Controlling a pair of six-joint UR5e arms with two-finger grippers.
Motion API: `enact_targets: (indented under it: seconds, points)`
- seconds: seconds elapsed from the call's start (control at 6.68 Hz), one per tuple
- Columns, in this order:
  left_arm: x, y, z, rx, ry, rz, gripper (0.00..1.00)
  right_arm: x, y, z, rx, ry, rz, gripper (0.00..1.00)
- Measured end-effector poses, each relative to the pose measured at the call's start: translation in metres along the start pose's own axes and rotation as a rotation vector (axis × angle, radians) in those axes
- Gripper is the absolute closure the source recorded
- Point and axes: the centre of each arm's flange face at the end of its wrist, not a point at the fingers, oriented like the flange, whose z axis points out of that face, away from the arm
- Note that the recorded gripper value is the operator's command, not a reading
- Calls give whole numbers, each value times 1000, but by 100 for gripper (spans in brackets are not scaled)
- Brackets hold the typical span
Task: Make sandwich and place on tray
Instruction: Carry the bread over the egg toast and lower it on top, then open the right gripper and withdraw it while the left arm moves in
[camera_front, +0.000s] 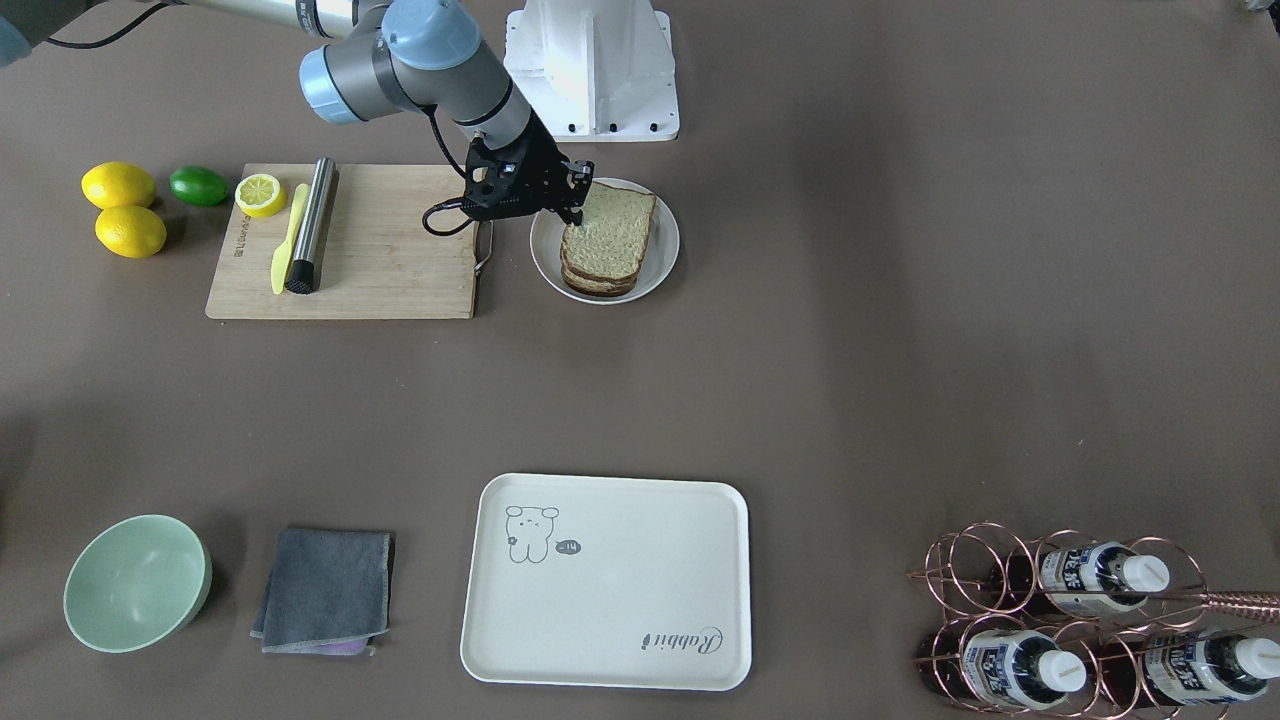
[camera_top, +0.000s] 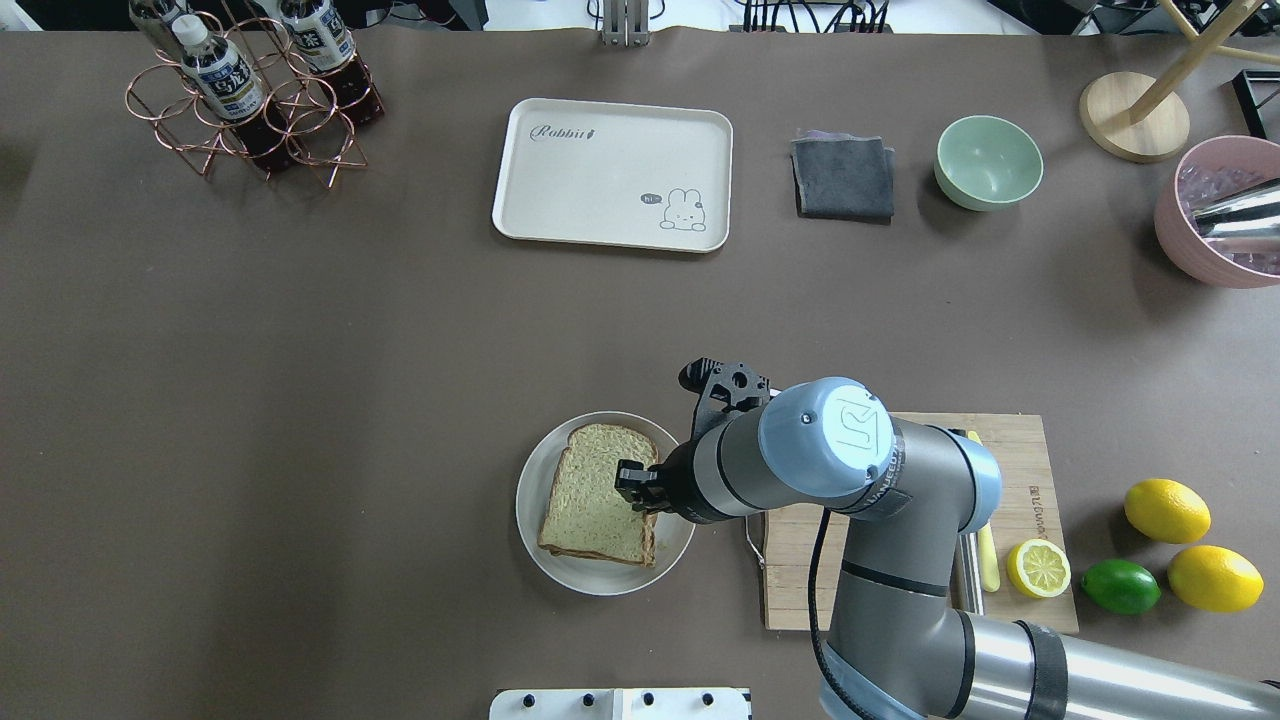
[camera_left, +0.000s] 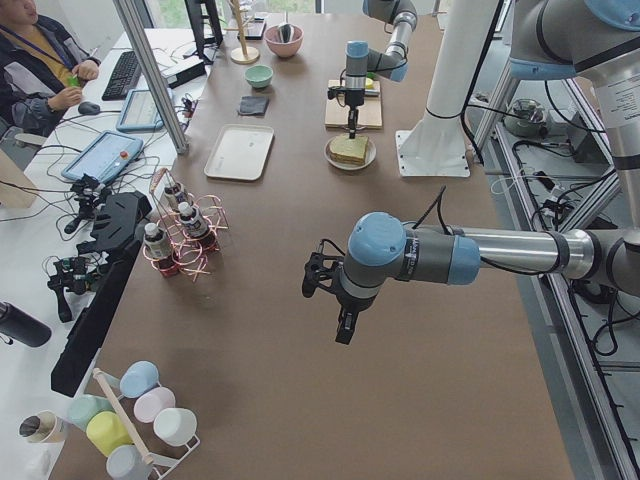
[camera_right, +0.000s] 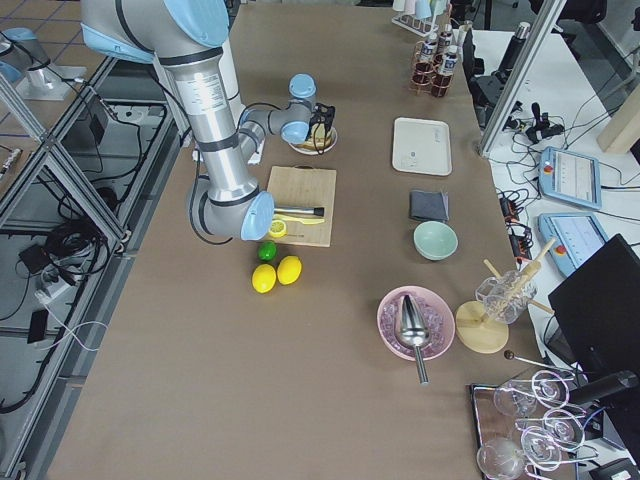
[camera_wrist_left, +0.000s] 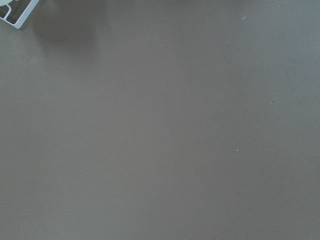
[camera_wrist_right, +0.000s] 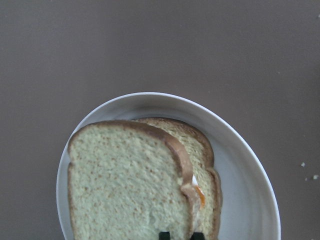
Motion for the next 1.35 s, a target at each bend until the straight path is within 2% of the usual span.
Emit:
enact_targets:
  seconds: [0.15,0.45,0.75,1.05,1.35]
  points:
    - [-1,0,1,-2,0,-3,2,0,0,0,1,0,0,1]
    - [-1,0,1,-2,0,-6,2,-1,-1,-3,6,-5,6,1]
    - [1,-3,-1,3,0,-12,2,14,-25,-21,34,9,18,0]
    - [9,-12,-6,18,3,-54,2,50,-58,-57,67,68,-16,0]
    - [40,-27,-16,31,28,-78,2,97,-89,-106,79,175,-58,0]
